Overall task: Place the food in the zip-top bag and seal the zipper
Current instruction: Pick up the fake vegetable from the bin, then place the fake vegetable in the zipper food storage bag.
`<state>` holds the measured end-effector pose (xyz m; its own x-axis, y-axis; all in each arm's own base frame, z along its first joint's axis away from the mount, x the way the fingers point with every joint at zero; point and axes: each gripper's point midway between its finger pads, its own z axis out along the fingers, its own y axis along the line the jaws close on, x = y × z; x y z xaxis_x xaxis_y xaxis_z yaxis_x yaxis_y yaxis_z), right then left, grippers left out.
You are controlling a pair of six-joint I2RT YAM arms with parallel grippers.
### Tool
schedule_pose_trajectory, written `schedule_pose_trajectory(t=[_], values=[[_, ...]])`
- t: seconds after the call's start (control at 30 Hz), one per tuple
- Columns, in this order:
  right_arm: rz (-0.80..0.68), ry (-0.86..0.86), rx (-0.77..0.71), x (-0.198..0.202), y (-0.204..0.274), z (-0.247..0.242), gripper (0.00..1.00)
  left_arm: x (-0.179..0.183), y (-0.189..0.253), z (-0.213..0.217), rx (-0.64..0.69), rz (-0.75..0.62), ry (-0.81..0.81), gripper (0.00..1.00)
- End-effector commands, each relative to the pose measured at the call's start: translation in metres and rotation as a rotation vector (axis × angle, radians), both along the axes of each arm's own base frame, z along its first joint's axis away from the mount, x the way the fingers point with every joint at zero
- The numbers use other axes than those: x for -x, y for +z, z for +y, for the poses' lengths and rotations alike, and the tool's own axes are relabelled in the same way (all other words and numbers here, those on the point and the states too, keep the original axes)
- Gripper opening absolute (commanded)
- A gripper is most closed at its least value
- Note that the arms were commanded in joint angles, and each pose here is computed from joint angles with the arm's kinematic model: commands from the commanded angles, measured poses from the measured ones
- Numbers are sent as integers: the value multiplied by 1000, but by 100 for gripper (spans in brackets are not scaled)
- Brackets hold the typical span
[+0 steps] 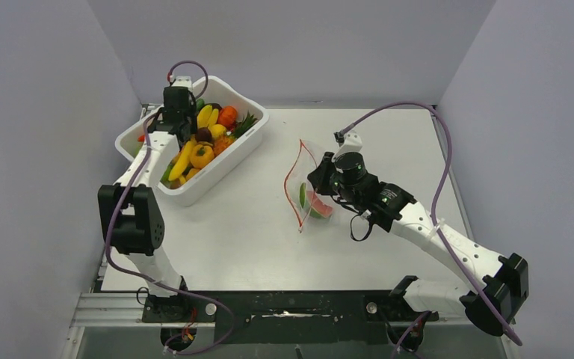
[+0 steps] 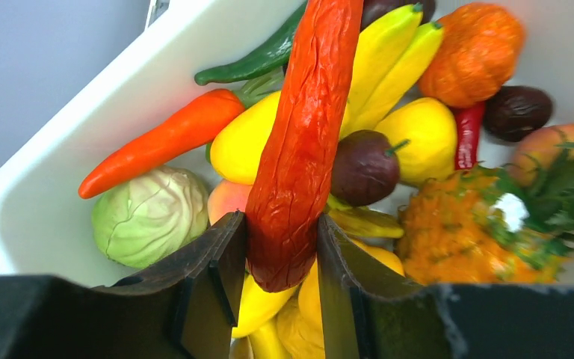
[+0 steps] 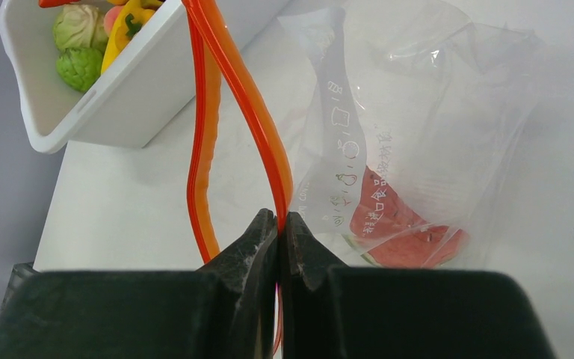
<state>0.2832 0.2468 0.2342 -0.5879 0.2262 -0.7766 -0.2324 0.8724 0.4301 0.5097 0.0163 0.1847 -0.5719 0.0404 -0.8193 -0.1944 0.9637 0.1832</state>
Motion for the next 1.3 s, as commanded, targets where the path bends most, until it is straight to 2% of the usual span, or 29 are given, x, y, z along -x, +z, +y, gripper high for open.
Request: schedule_pose_trajectory(t=[0.0,0.17,0.47,0.63,1.03,1.27], values=[[-70,4,-92,-1,26,7,0,20,37,-19,120,-66,-35,13],[-62,1,-103,-1,24,8,0,51,57,-40,227,-96,-112,12],[-46,-1,-194,-5,28,18,0,118,105,-115,538,-259,-441,12],[-36,0,-259,-8,35,24,0,156,126,-138,684,-348,-551,11],[-21,-27,-429,-13,49,36,0,236,161,-202,1216,-406,-842,9],[-21,-30,-477,-15,55,41,0,258,172,-238,1265,-414,-924,8]])
